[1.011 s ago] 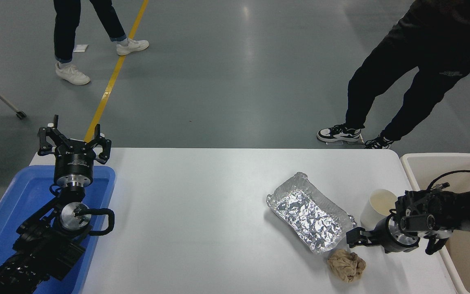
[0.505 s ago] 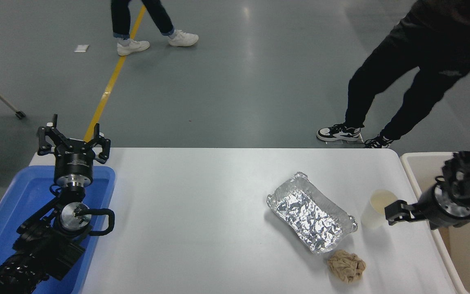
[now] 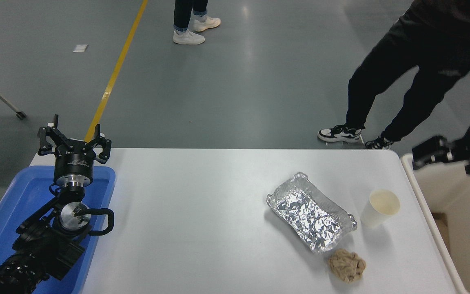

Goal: Pick up paper cup place in dustbin

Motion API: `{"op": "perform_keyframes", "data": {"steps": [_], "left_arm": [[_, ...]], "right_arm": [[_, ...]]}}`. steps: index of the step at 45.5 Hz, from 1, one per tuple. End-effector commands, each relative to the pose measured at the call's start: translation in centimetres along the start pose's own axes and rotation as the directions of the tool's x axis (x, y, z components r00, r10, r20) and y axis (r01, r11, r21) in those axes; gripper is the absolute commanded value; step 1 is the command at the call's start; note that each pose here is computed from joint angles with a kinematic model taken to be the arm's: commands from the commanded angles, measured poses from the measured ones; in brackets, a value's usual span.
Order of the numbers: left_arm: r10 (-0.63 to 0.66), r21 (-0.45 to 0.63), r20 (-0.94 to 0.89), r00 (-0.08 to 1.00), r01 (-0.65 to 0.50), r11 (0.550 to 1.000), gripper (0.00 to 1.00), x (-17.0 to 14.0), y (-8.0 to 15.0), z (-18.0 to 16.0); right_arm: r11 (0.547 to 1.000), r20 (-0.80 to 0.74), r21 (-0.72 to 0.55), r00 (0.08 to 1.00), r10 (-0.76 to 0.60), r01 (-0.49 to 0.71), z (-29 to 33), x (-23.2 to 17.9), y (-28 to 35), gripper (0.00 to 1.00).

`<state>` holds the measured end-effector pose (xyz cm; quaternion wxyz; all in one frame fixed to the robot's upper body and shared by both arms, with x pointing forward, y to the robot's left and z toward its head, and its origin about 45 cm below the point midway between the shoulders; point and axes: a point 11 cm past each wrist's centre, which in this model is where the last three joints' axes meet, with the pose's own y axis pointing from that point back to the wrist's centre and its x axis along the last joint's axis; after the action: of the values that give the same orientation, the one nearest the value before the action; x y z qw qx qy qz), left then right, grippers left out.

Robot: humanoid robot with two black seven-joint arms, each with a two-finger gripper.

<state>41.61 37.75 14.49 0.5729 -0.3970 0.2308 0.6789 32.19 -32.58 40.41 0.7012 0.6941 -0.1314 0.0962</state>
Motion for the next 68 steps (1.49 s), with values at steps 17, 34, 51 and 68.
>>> {"op": "perform_keyframes", "data": {"steps": [17, 34, 51, 68], "left_arm": [[0.001, -0.001, -0.001, 1.000, -0.001, 1.000, 0.99, 0.0, 0.0, 0.0], [0.002, -0.005, -0.002, 1.000, -0.002, 1.000, 0.99, 0.0, 0.0, 0.1], [-0.002, -0.001, 0.001, 1.000, 0.002, 1.000, 0.99, 0.0, 0.0, 0.1], [-0.002, 0.002, -0.001, 1.000, 0.002, 1.000, 0.99, 0.0, 0.0, 0.0]], "right_arm": [[0.997, -0.119, 0.068, 0.992, 0.031, -0.023, -4.6, 2.5, -2.6, 1.00], [0.999, -0.237, 0.033, 0.972, -0.003, 0.012, -2.5, -0.1, -15.7, 1.00], [0.999, -0.264, -0.043, 0.964, -0.043, 0.033, 2.1, -2.9, -23.0, 1.00], [0.996, -0.225, -0.088, 0.974, -0.028, 0.008, 5.4, -3.4, -23.9, 1.00]]}}
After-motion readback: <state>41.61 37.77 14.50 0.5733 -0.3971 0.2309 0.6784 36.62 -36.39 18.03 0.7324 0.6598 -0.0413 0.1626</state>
